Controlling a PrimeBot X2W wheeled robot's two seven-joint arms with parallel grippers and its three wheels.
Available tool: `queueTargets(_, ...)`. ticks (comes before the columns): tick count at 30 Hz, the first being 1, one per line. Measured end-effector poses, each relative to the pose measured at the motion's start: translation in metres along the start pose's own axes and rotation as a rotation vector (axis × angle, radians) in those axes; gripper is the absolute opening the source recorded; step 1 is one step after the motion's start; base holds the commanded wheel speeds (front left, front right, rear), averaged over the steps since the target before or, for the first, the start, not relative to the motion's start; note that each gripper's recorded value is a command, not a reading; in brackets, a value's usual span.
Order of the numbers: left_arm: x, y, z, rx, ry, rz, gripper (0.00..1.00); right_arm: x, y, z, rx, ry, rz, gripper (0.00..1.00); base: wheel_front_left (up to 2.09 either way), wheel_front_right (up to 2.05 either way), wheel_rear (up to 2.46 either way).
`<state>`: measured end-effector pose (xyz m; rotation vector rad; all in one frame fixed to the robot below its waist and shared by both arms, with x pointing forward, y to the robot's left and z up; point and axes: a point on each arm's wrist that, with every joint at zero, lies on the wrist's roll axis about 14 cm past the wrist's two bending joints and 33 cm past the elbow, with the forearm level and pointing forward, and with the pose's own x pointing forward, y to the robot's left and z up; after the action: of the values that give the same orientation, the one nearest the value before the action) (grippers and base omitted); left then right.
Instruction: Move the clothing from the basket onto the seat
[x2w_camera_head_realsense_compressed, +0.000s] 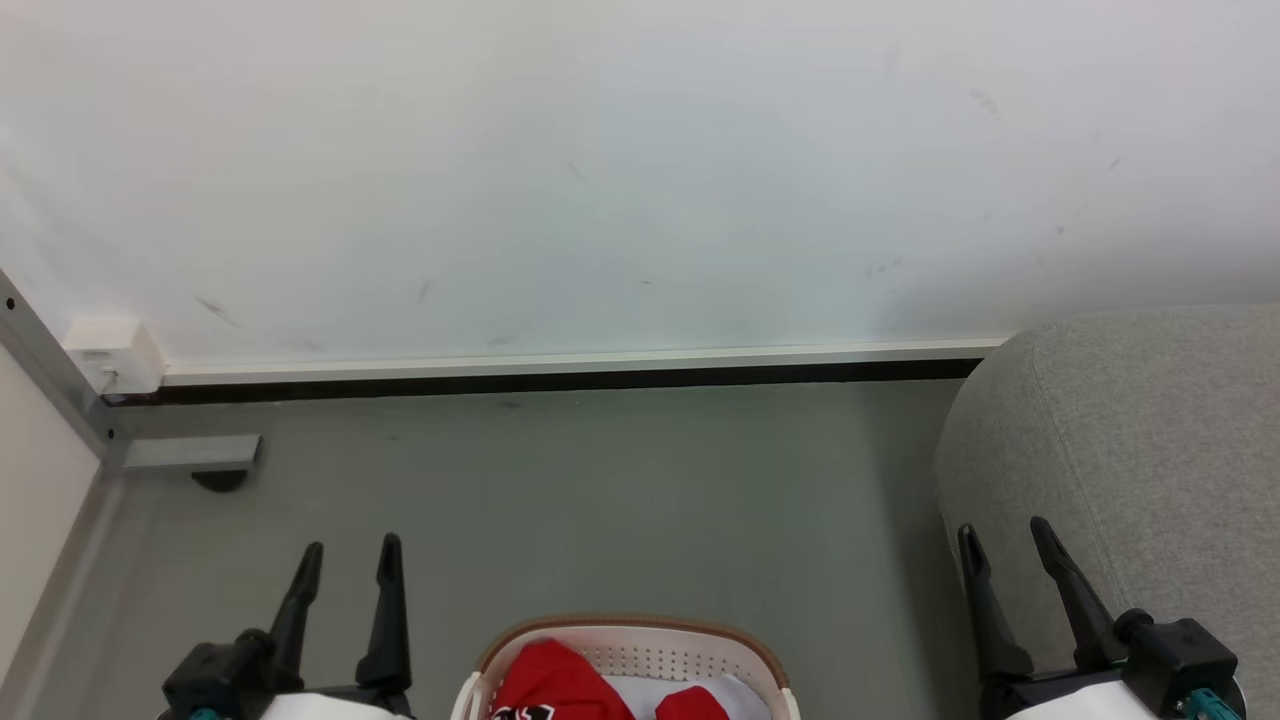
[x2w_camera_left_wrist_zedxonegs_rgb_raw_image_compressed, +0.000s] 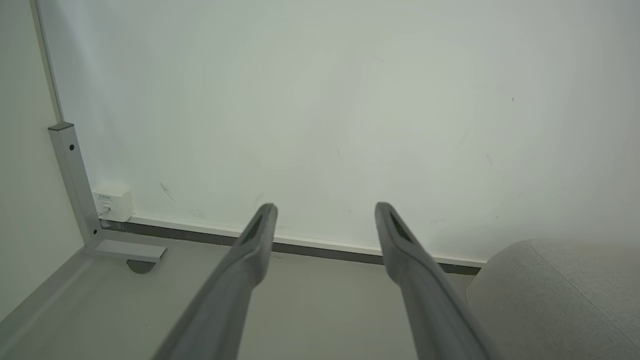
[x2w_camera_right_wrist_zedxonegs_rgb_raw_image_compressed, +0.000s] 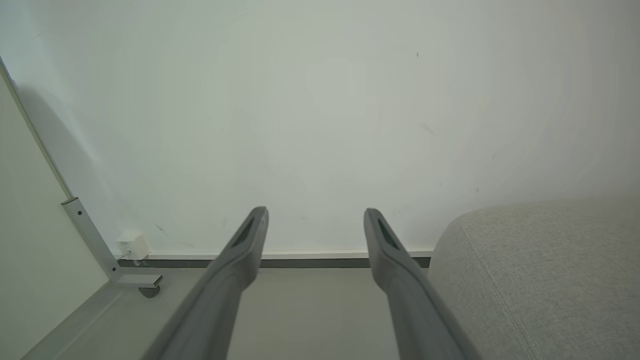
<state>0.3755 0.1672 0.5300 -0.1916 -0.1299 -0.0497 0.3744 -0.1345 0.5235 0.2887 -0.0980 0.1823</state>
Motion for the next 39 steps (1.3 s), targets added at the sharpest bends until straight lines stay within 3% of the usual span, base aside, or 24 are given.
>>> queueTargets(19, -0.001, -0.008, 0.005, 0.102, -0.035, -0.039, 1.0, 0.0, 0.013, 0.005, -0.096, -0.029, 0.051, 1.0, 0.0, 0.0, 0.0)
queueTargets(39, 0.002, -0.012, 0.001, 0.093, -0.027, -0.05, 1.0, -0.002, 0.006, 0.005, -0.092, -0.029, 0.029, 1.0, 0.0, 0.0, 0.0)
